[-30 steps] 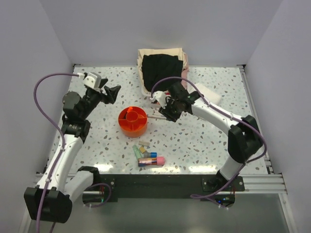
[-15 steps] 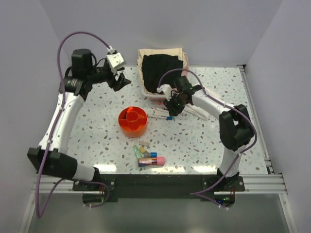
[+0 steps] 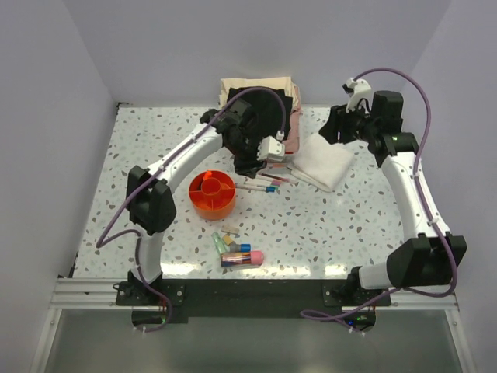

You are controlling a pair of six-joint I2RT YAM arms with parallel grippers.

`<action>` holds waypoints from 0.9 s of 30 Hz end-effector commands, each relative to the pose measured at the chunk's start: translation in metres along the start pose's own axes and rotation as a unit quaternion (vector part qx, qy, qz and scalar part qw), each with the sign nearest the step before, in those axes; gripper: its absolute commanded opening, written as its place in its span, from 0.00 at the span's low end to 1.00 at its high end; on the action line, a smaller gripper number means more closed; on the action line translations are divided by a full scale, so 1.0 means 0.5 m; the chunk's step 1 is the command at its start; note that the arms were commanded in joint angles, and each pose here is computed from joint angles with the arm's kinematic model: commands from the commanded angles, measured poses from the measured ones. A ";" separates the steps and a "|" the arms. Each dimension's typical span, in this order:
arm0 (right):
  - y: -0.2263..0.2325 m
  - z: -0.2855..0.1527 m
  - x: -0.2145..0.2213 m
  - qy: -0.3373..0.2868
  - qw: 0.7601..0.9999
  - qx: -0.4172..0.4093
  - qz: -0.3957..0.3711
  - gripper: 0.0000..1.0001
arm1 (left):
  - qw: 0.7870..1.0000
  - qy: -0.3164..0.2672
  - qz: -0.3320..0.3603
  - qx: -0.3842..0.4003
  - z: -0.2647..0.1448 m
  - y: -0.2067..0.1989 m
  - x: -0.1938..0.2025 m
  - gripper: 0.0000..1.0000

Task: Sort the stationery into containers
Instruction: Pick up the pen from the center of the board.

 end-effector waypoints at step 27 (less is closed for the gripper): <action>-0.036 -0.006 0.118 0.027 0.996 0.006 0.088 0.63 | 0.994 0.103 0.015 0.030 0.227 -0.021 0.125 0.34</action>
Point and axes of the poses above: each gripper's point midway between its finger pads, its own z axis out along the fingers, its own y axis along the line the jaws close on, x = y × z, the point moved 1 cm from there along -z, back along the fingers, and after that the axes turned 4 degrees about z, right-handed, at the moved point
